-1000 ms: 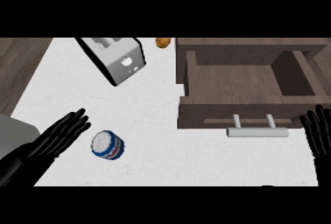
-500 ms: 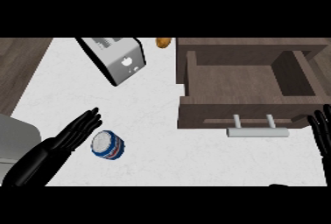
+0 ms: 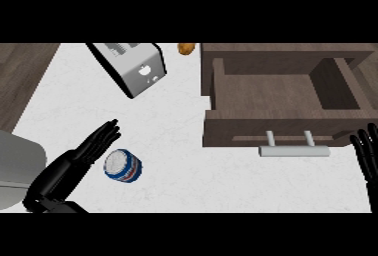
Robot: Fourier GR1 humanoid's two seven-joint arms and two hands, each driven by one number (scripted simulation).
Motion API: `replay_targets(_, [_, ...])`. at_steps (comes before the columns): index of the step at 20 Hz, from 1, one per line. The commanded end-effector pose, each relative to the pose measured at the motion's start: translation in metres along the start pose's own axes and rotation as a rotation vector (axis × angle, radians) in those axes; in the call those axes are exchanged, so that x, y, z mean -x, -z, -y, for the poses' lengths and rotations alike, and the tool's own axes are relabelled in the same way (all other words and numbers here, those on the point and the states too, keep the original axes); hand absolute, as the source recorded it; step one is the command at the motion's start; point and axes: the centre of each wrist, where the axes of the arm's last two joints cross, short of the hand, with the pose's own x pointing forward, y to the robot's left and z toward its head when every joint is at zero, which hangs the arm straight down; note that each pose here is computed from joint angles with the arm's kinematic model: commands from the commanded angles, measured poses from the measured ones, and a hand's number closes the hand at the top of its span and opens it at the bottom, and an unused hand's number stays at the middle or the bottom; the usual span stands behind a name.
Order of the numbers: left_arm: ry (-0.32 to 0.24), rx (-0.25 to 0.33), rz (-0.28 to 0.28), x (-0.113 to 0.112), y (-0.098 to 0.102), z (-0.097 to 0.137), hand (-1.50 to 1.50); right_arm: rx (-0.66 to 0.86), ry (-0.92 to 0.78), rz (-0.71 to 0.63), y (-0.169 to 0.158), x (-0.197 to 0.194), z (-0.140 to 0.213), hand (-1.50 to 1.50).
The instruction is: Pick up the can, place it into the drawer and close the drawer
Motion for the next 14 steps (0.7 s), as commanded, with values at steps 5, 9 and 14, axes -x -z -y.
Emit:
replay_targets(5, [0.022,-0.019,-0.015,0.043,-0.001,-0.004,-1.5,0.003,0.028,0.012,0.009,0.013,-0.012,-1.5])
replay_targets(9, [0.037,-0.039,-0.047,0.048,-0.005,-0.037,-1.5,-0.013,0.0,-0.012,-0.005,0.007,0.004,-1.5])
replay_targets(14, [0.025,-0.038,-0.048,0.079,-0.011,-0.026,-1.5,0.008,0.014,0.003,-0.013,0.001,0.002,-1.5])
